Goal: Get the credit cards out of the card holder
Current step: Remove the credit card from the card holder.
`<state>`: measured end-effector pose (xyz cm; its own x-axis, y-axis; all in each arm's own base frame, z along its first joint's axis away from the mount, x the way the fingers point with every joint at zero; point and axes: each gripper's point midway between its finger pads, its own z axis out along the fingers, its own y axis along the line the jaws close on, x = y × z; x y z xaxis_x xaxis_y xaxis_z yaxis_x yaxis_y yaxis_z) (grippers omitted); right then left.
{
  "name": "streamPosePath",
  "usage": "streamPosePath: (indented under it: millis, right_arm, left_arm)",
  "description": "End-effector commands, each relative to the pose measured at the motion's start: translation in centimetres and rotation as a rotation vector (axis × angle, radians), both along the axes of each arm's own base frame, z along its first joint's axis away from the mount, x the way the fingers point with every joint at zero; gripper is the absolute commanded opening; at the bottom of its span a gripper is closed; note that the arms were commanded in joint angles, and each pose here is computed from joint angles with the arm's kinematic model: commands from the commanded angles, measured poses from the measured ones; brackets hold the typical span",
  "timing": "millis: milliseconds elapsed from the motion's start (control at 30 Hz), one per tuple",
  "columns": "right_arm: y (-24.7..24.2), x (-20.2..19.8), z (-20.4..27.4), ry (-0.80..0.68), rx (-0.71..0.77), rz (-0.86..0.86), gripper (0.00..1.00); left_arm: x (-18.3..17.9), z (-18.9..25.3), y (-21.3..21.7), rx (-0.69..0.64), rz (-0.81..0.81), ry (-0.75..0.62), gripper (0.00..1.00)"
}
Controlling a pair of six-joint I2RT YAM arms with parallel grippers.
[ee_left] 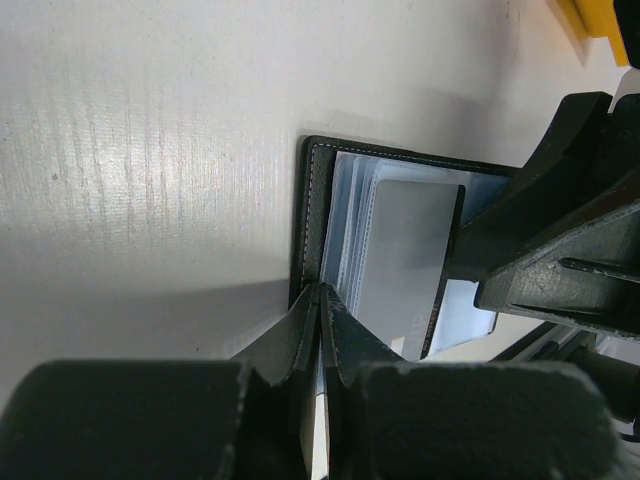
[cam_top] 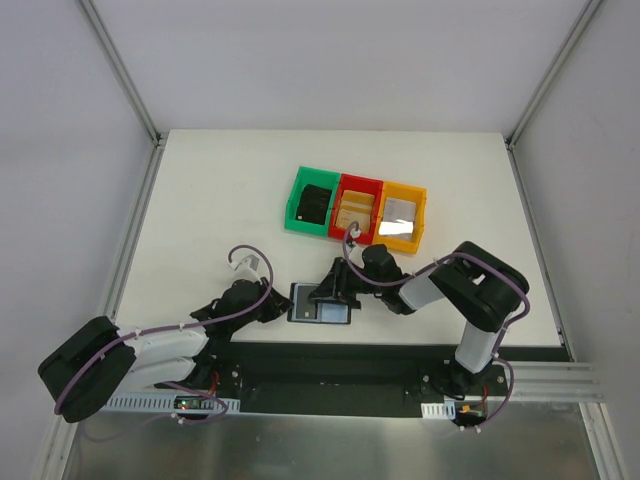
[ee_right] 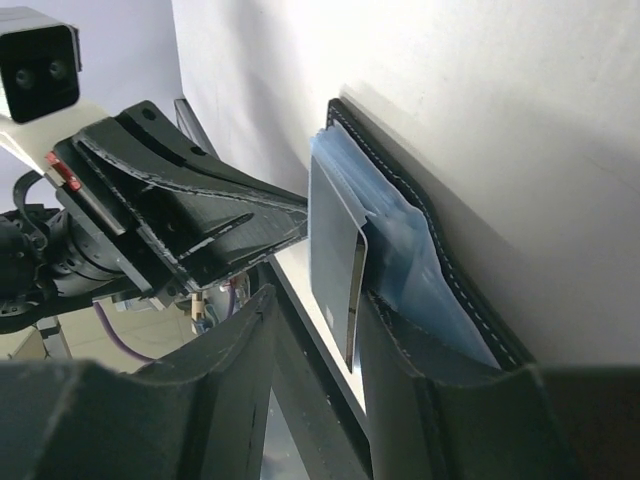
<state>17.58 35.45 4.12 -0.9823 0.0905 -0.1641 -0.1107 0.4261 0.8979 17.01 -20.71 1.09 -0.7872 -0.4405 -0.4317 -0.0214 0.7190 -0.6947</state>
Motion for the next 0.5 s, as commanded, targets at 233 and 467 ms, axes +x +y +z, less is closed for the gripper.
streamPosePath:
  millis: [233,467]
  right_arm:
    - [1.86,0.13,3.25,-0.046,0.144,0.032,0.38]
    - [2.13,-0.22,2.83,-0.024,0.141,0.052,0.38]
  left_arm:
    - [-2.10,-2.93,1.45,0.081,-0.023,0.103,0.00]
    - [-2.14,-2.97,1.28,0.080,-0.029,0.107,0.00]
